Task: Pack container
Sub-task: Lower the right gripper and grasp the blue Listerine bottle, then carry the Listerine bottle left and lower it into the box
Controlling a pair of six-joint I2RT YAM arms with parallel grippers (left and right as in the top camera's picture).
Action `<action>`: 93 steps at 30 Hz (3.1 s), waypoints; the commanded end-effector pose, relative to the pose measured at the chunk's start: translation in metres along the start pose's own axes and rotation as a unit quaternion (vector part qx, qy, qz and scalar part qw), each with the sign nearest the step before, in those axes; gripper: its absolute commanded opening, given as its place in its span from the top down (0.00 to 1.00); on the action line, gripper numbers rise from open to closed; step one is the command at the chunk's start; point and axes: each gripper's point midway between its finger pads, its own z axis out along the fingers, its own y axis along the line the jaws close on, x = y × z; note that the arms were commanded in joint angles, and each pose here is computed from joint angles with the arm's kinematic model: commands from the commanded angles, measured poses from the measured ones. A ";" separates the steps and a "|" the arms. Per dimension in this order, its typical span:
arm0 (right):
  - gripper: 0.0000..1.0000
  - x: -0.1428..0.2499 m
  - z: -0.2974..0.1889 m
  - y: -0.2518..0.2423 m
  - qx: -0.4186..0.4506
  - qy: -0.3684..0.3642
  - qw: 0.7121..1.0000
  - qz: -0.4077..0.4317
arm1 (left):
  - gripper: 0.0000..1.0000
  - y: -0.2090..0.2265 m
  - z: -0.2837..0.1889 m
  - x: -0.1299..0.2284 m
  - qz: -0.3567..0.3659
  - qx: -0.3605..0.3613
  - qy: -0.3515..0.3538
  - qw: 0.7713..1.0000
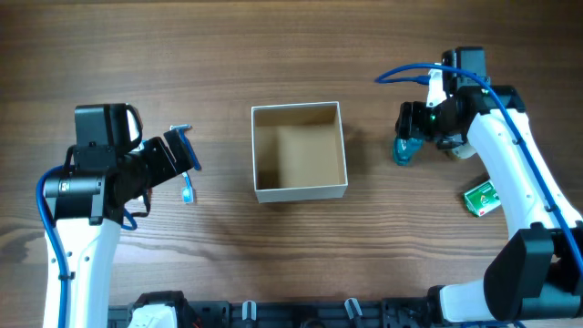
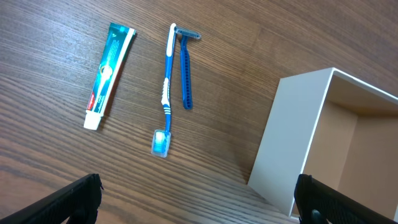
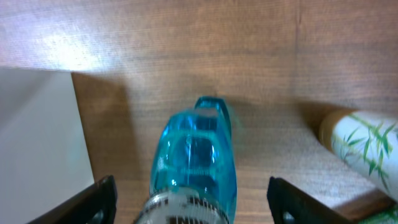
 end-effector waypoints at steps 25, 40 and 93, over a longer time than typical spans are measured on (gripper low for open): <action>0.81 0.000 0.018 -0.004 0.008 0.009 1.000 0.021 | 0.00 -0.002 -0.004 -0.004 -0.006 0.005 -0.005 1.000; 0.96 -0.037 -0.103 0.055 -0.026 -0.106 0.993 -0.043 | 0.00 -0.002 -0.004 -0.004 -0.006 0.005 -0.005 1.000; 0.44 0.000 0.027 0.275 -0.034 -0.050 0.990 -0.126 | 0.00 -0.002 -0.004 -0.004 -0.006 0.005 -0.004 1.000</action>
